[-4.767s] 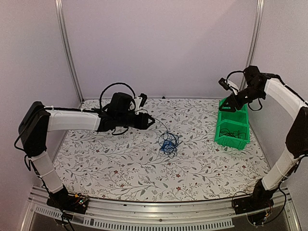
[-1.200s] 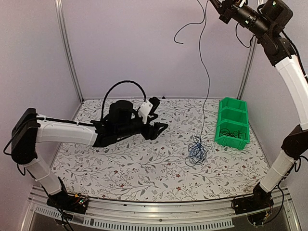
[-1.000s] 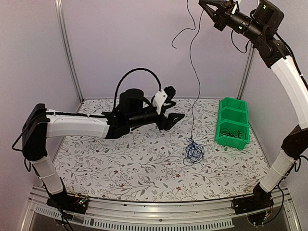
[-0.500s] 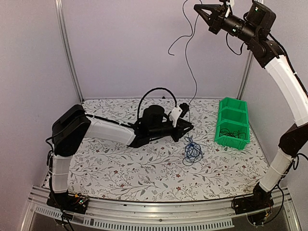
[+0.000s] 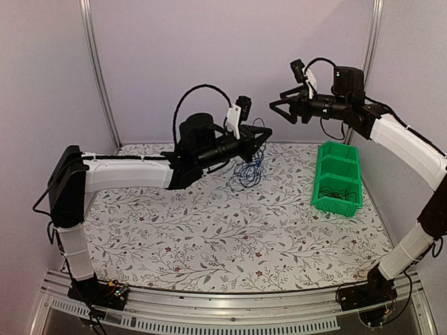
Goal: Untangle the cables
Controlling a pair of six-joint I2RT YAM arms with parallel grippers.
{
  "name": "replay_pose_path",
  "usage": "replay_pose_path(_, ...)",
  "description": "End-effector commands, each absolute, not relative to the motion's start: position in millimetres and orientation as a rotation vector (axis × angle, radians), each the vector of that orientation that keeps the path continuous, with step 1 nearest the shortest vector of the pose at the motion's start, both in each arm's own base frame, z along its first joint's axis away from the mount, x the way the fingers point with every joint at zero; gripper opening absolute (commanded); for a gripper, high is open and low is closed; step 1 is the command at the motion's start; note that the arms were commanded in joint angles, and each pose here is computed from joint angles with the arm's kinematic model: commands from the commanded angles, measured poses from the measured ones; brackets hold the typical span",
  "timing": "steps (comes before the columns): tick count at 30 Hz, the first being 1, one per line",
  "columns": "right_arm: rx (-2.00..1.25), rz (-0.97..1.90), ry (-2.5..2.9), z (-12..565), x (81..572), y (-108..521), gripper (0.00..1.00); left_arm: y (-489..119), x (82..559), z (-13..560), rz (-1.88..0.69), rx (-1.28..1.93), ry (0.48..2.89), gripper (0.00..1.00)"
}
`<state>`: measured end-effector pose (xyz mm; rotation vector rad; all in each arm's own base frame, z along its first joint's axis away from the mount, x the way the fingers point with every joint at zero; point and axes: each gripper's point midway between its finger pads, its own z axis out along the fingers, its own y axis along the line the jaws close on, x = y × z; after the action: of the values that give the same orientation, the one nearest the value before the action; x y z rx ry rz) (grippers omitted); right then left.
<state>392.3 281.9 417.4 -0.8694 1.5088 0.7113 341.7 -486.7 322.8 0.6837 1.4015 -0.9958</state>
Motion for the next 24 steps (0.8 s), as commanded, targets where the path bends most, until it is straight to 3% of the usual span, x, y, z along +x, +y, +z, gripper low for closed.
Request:
replay_pose_path(1, -0.913, 0.858, 1.649, 353.0, 362.6, 282.3, 0.78, -471.3, 352.6, 364.2, -1.001, 0.599, 1.425, 0.0)
replay_pose_path(11, -0.997, 0.993, 1.63, 324.9, 342.2, 293.2, 0.75, -463.6, 372.9, 394.8, -1.027, 0.514, 1.458, 0.0)
replay_pose_path(16, -1.133, 1.084, 1.504, 328.4, 325.6, 318.0, 0.8, -471.6, 373.7, 401.7, -1.059, 0.526, 1.451, 0.0)
replay_pose_path(19, -1.154, 1.084, 1.489, 320.3, 331.3, 333.2, 0.74, -473.0, 372.6, 414.4, -1.077, 0.525, 1.429, 0.0)
replay_pose_path(24, -0.92, 1.087, 1.602, 309.3, 370.5, 337.4, 0.65, -473.0, 364.8, 437.2, -1.075, 0.55, 1.407, 0.0)
